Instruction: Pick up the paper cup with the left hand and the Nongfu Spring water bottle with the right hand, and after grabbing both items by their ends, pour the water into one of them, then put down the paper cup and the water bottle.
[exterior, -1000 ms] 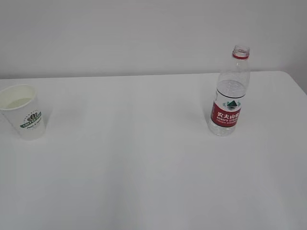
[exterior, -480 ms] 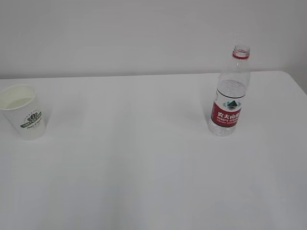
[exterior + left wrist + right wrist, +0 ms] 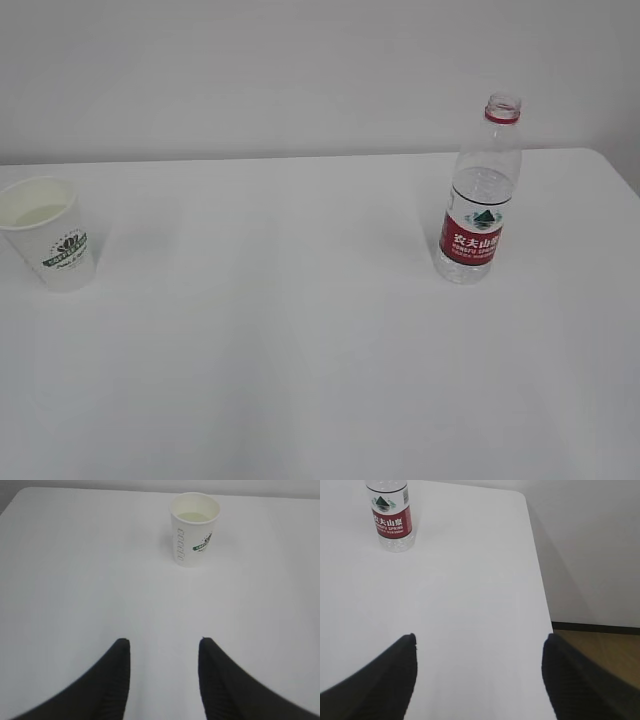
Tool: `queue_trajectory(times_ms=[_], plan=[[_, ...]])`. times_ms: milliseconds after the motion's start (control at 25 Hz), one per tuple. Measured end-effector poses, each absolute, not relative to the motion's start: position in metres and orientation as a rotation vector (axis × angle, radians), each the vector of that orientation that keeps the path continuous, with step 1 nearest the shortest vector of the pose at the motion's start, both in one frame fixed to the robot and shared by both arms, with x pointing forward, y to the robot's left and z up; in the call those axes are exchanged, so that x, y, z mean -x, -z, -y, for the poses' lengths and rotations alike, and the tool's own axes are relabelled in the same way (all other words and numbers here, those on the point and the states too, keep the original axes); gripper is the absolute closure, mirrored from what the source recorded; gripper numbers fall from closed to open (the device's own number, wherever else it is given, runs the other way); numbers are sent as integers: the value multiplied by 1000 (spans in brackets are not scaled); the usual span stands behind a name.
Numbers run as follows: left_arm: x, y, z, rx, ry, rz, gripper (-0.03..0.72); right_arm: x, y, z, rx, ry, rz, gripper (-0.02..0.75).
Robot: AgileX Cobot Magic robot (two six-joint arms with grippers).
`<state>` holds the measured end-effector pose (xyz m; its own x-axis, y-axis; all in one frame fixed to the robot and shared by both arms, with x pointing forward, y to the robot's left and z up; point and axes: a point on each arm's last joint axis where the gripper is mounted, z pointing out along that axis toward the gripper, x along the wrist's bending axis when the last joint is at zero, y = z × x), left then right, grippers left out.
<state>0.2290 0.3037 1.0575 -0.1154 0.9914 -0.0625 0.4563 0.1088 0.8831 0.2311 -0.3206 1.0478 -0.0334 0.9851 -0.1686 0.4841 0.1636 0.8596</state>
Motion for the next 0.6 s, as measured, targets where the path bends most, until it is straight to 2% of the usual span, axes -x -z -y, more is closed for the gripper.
queue_trajectory(times_ms=[600], plan=[[-229, -1058, -304, -1428, -951, -1678, 372, -231, -1048, 321, -1432, -786, -1637, 148]])
